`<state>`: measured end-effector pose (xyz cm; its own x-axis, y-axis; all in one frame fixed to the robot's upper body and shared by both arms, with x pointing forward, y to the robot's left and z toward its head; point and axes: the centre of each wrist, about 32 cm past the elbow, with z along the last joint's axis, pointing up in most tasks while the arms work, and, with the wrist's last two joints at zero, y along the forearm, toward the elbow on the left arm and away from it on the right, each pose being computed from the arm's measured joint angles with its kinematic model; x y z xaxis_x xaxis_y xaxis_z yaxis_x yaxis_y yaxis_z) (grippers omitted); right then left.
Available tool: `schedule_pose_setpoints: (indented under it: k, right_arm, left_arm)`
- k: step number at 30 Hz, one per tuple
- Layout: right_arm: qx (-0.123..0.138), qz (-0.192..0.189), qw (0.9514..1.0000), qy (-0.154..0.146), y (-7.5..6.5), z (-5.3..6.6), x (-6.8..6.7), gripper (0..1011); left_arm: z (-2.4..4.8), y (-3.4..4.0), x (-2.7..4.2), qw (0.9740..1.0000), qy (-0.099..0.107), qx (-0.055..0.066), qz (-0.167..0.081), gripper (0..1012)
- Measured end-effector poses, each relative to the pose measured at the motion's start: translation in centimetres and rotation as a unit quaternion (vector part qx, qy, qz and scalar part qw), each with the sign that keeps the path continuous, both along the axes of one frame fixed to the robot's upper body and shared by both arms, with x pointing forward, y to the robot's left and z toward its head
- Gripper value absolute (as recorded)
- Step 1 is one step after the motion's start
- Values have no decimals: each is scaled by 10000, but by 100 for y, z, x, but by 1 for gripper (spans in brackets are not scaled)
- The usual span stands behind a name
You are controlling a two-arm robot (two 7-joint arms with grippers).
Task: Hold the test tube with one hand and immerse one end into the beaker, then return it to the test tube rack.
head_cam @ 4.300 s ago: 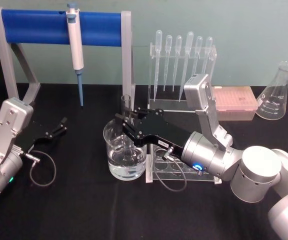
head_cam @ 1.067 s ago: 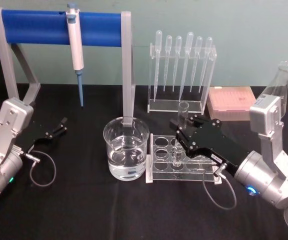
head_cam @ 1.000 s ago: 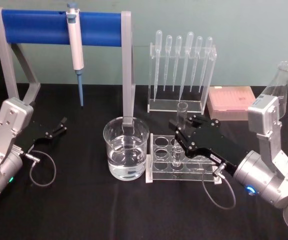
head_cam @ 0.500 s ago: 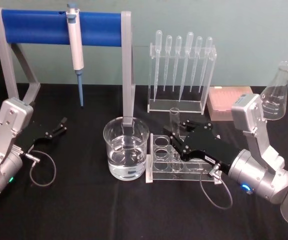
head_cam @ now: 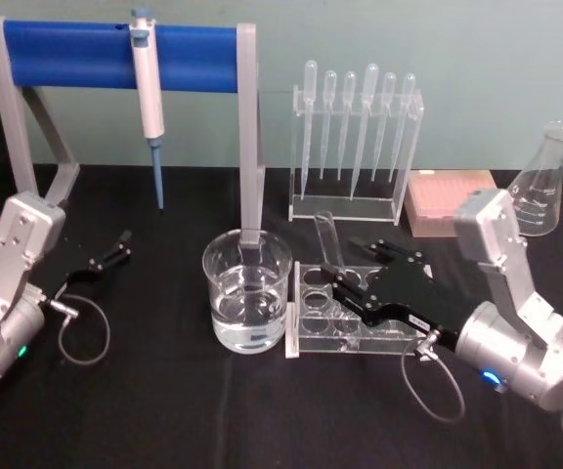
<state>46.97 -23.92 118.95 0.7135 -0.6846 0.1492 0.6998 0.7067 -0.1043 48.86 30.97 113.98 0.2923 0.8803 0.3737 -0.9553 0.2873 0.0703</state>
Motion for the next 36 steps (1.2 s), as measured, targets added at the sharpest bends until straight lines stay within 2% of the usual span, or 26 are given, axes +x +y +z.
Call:
schedule_pose_setpoints:
  k: [3,8,9,10,12,13,15,16,17,18,19,22,23,25,26,30,36]
  right_arm:
    - [-17,-67,10000,6,-26,14,-105,573]
    - [-59,-341,9994,-30,-128,85,-451,758]
    - [-62,-393,9992,-41,-148,94,-497,758]
    - [-62,-393,9992,-41,-148,94,-497,813]
    - [-64,-681,9976,-90,-235,106,-654,849]
    - [-64,-681,9976,-90,-235,106,-654,885]
    - [-25,-1162,9930,-191,-368,69,-771,944]
    - [-15,-1291,9914,-215,-401,52,-789,944]
    - [-7,-1418,9896,-229,-434,32,-797,993]
    - [-7,-1555,9875,-246,-469,9,-799,1002]
    - [-30,-1794,9834,-265,-523,-37,-788,1002]
    - [-133,-2128,9766,-288,-584,-115,-737,1002]
    - [-197,-2308,9724,-297,-615,-163,-687,1002]
    - [-245,-2468,9683,-295,-644,-225,-620,1002]
    - [-274,-2581,9653,-286,-673,-278,-544,1002]
    - [-339,-2727,9612,-263,-685,-384,-370,1002]
    - [-495,-2748,9599,-264,-620,-493,-217,1002]
  left_arm:
    - [0,0,0,10000,0,0,0,1000]
    - [0,0,0,10000,0,0,0,1000]
    - [0,0,0,10000,0,0,0,1000]
    - [0,0,0,10000,0,0,0,1000]
    - [0,0,0,10000,0,0,0,1000]
    - [0,0,0,10000,0,0,0,1000]
    - [0,0,0,10000,0,0,0,1000]
    - [0,0,0,10000,0,0,0,1000]
    - [0,0,0,10000,0,0,0,1000]
    - [0,0,0,10000,0,0,0,1000]
    - [0,0,0,10000,0,0,0,1000]
    - [0,0,0,10000,0,0,0,1000]
    - [0,0,0,10000,0,0,0,1000]
    - [0,0,0,10000,0,0,0,1000]
    - [0,0,0,10000,0,0,0,1000]
    - [0,0,0,10000,0,0,0,1000]
    - [0,0,0,10000,0,0,0,1000]
